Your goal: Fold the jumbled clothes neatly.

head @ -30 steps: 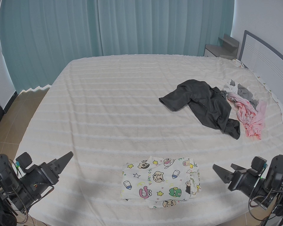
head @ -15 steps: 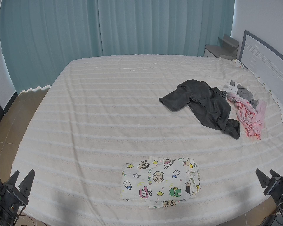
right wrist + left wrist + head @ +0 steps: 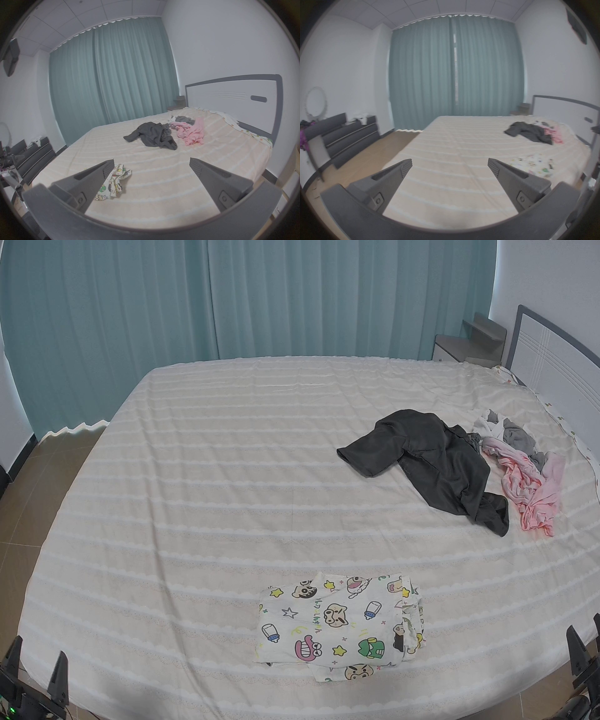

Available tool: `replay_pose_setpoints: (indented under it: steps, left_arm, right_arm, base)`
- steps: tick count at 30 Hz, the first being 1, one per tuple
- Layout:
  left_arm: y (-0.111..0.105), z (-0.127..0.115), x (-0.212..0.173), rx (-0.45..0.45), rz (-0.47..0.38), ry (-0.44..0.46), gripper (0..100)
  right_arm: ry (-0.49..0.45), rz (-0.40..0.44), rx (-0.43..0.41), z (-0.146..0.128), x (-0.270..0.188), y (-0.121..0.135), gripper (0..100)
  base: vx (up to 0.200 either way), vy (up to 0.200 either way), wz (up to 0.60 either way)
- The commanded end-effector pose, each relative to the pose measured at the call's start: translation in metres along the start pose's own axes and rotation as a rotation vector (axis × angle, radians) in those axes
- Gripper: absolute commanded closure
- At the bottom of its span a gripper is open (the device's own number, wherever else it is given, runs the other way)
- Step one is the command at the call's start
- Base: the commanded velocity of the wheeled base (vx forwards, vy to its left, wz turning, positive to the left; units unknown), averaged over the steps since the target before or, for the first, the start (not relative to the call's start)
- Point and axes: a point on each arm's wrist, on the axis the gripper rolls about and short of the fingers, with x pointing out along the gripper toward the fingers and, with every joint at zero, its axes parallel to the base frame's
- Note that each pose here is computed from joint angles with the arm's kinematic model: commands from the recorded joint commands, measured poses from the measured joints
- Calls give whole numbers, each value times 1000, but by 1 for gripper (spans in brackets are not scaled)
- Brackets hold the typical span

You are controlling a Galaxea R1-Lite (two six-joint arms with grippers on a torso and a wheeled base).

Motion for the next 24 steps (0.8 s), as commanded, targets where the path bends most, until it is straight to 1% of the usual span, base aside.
replay_pose_setpoints:
  steps: [1,2,3,4,6,10,11,12,13,14,16,18,20,21,24]
  left_arm:
    - [-5,-8,-5,16,-204,-13,0]
    - [-5,-8,-5,16,-204,-13,0]
    - [-5,-8,-4,21,-209,-6,0]
    - [-5,-8,-4,21,-209,-9,0]
    - [-5,-9,-5,22,-201,-17,0]
    - [-5,-9,-5,22,-198,-17,0]
    - [-5,-9,-5,22,-198,-16,0]
    - [-5,-9,-5,22,-198,-16,0]
    - [-5,-9,-5,22,-198,-16,0]
    - [-5,-9,-5,21,-198,-15,0]
    - [-5,-9,-5,22,-198,-16,0]
    - [-5,-9,-5,22,-198,-16,0]
    - [-5,-9,-5,22,-198,-17,0]
    - [-5,-9,-5,22,-198,-17,0]
    - [-5,-9,-5,22,-198,-16,0]
  right_arm:
    - [13,103,-70,-11,-5,1,0]
    - [13,103,-70,-11,-5,1,0]
    - [20,97,-160,-12,-5,1,0]
    - [21,97,-181,-12,-5,1,0]
    - [21,97,-185,-12,-5,1,0]
    - [26,91,-156,-12,-5,1,0]
    - [27,50,-149,-13,-6,1,0]
    - [27,50,-149,-13,-6,1,0]
    - [31,-27,-165,-16,-8,2,0]
    - [36,-40,-178,-17,-8,3,0]
    - [43,-14,-192,-18,-9,3,0]
    - [40,-11,-192,-18,-9,3,0]
    - [11,7,-197,-19,-11,2,0]
    - [-28,30,-195,-20,-13,2,0]
    - [-36,43,-178,-20,-13,2,0]
  base:
    - [0,0,0]
    - [0,0,0]
    - [0,0,0]
    - [0,0,0]
    - [0,0,0]
    - [0,0,0]
    - [0,0,0]
    - [0,0,0]
    - [0,0,0]
    - [0,0,0]
    - [0,0,0]
    - [0,0,0]
    - [0,0,0]
    - [0,0,0]
    - [0,0,0]
